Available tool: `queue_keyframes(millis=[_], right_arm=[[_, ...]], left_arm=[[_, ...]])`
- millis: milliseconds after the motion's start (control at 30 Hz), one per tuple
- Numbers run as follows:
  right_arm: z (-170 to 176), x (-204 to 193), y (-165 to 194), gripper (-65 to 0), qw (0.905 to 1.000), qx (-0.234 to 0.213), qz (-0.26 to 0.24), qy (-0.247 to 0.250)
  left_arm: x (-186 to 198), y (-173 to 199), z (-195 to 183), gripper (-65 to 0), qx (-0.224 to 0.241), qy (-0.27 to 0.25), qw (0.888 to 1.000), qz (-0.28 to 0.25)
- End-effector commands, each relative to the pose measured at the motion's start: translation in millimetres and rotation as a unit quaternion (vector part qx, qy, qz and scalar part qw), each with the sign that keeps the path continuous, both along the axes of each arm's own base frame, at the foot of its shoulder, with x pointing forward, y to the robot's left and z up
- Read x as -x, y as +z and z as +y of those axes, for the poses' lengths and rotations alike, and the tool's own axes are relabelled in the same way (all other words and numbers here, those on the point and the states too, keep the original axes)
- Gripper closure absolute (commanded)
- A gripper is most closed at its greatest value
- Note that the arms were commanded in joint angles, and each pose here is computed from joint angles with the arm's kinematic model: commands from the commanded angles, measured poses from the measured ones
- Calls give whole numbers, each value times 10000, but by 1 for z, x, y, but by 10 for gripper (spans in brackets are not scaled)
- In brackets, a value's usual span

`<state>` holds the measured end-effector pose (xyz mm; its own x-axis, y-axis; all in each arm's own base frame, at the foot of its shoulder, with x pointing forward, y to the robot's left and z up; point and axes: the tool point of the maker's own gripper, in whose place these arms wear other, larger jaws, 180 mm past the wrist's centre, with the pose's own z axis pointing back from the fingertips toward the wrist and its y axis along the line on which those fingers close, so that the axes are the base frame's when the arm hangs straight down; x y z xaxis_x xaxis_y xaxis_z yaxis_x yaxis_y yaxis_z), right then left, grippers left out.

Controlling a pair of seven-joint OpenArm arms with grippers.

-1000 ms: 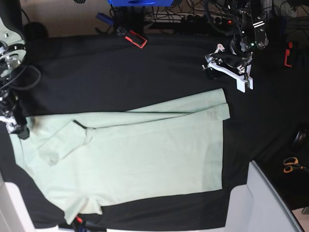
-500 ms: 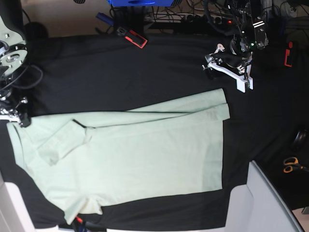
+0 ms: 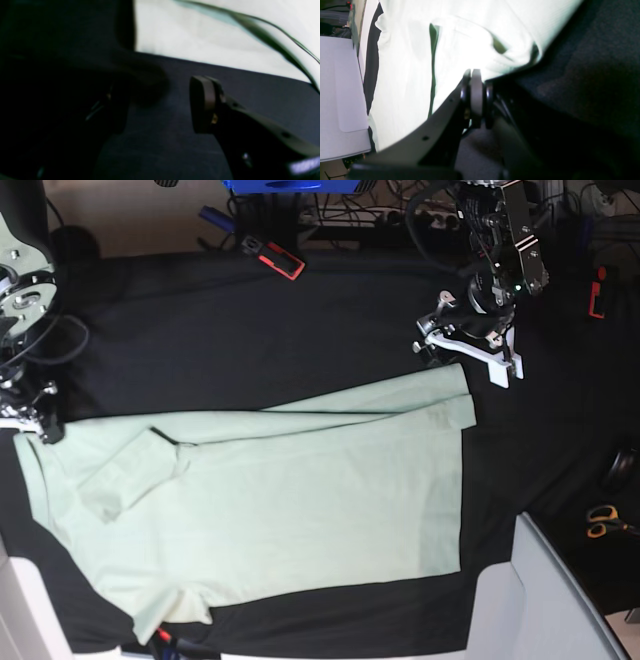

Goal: Fold the T-shirt properly
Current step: 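Grasp the folded edge again with both grippers, then slide the shirt back across the table with both grippers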

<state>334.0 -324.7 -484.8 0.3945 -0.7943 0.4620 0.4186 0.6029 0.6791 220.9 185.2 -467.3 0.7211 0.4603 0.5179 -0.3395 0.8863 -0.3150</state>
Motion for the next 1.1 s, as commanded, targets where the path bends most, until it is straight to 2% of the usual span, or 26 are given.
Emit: queue_keyframes(millis=[0,100,367,500,767,1067], right_arm=[[-15,-12,17,0,9995,139,-263,-84],[-16,-11,17,0,9995,149,-261,-79],[-15,-11,17,0,9996,143,-251,-69],[-15,-10,16,0,9996,140,-239,-64],[-15,-10,16,0,9996,140,-239,-64],[-17,-10,17,0,9996,154,-239,-69]], left_arm=[[-11,15,1,-380,-13,17,9996,-295],[-12,17,0,-380,56,154,9993,-349],[-4,-11,12,-380,237,532,9983,-9],[-10,-13,21,-380,153,748,9968,-224],[-13,-15,16,-380,226,799,9962,-255],[-38,-12,11,-380,356,804,9954,-388]])
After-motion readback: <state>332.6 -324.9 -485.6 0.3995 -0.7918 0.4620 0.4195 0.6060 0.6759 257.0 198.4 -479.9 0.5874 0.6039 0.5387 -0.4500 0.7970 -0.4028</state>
